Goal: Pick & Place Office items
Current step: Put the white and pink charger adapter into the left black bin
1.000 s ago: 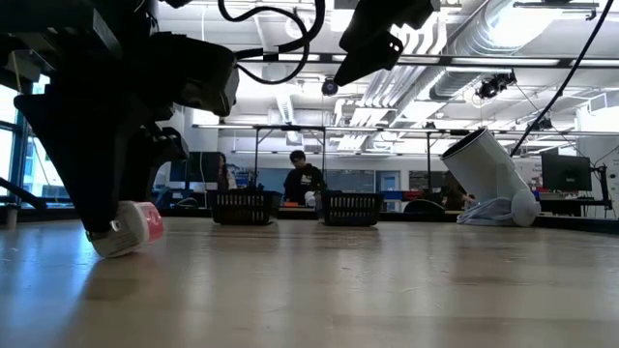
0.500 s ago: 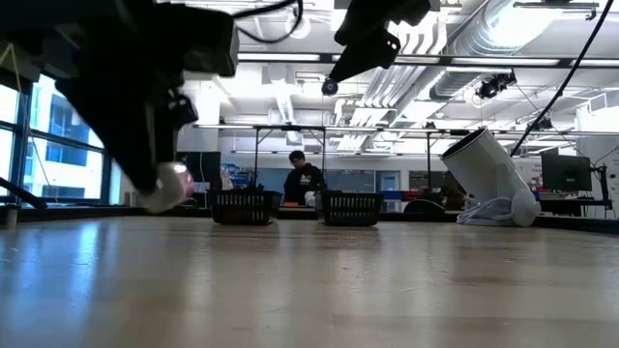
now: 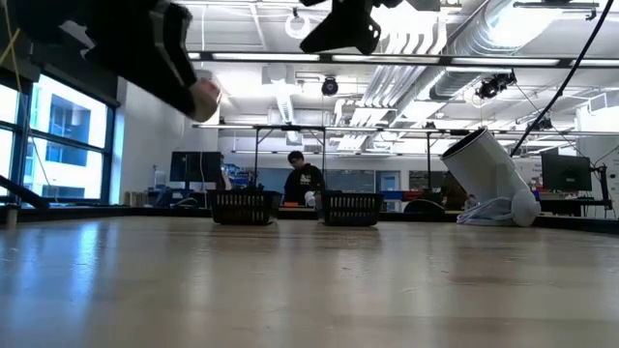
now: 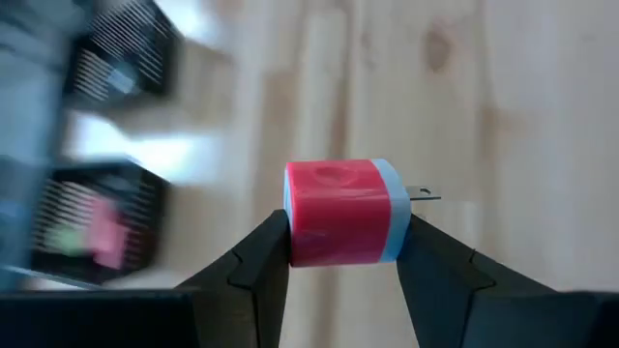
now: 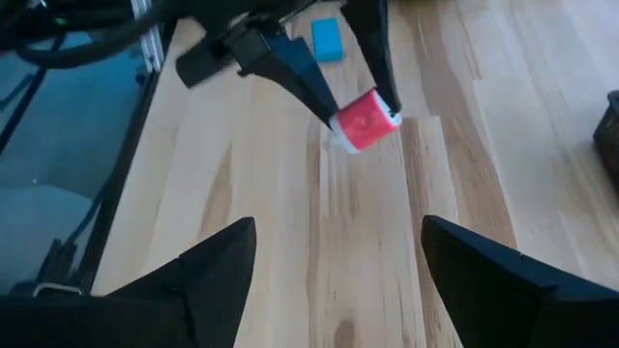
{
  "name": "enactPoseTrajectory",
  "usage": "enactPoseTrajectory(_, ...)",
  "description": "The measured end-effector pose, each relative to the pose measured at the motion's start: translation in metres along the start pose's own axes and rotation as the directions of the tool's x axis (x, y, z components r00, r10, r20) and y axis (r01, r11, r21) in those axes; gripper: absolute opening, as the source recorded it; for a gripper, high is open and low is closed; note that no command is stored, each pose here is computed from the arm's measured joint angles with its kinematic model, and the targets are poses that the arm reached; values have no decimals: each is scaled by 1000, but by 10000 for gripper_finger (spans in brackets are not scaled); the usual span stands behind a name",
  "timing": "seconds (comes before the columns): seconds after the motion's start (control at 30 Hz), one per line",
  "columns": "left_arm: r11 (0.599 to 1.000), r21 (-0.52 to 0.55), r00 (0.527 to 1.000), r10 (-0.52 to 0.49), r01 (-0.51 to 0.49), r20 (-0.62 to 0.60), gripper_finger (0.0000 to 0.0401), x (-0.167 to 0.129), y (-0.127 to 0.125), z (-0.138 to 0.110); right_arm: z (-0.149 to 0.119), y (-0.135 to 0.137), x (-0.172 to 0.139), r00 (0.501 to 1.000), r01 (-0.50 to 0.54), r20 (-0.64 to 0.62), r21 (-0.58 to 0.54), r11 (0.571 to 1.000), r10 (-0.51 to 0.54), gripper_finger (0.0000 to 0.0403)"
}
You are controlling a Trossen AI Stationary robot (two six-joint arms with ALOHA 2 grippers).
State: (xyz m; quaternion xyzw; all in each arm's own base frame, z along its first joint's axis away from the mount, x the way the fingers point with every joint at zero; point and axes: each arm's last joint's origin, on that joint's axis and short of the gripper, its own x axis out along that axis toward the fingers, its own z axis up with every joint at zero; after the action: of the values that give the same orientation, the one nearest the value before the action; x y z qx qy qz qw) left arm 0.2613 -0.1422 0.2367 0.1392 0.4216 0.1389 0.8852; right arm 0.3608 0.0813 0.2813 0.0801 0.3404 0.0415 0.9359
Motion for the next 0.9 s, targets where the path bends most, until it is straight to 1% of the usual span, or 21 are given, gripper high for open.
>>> enactPoseTrajectory(0.1,992,75,993,101,-106,63,148,-5,-5,-2,3,-2,0,1000,-2,25,8,1000,2,281)
enactPoseTrajectory(0.23,964,139,969,212,-229,125,148,-9,-5,-2,9,-8,0,997,-2,76,22,1000,0,281)
enactPoseTrajectory(0.33,930,186,943,289,-317,162,148,-10,-3,-1,14,-12,0,994,-29,111,44,999,24,281)
enactPoseTrajectory(0.47,875,248,905,371,-416,209,148,-11,-1,2,20,-18,-1,988,-50,150,64,997,40,281)
enactPoseTrajectory(0.77,776,279,817,484,-566,313,148,-15,-3,16,28,-31,-2,979,-51,201,81,995,34,281)
enactPoseTrajectory(0.9,753,299,802,487,-586,346,148,-19,-6,23,29,-33,-2,977,-54,212,81,995,36,281)
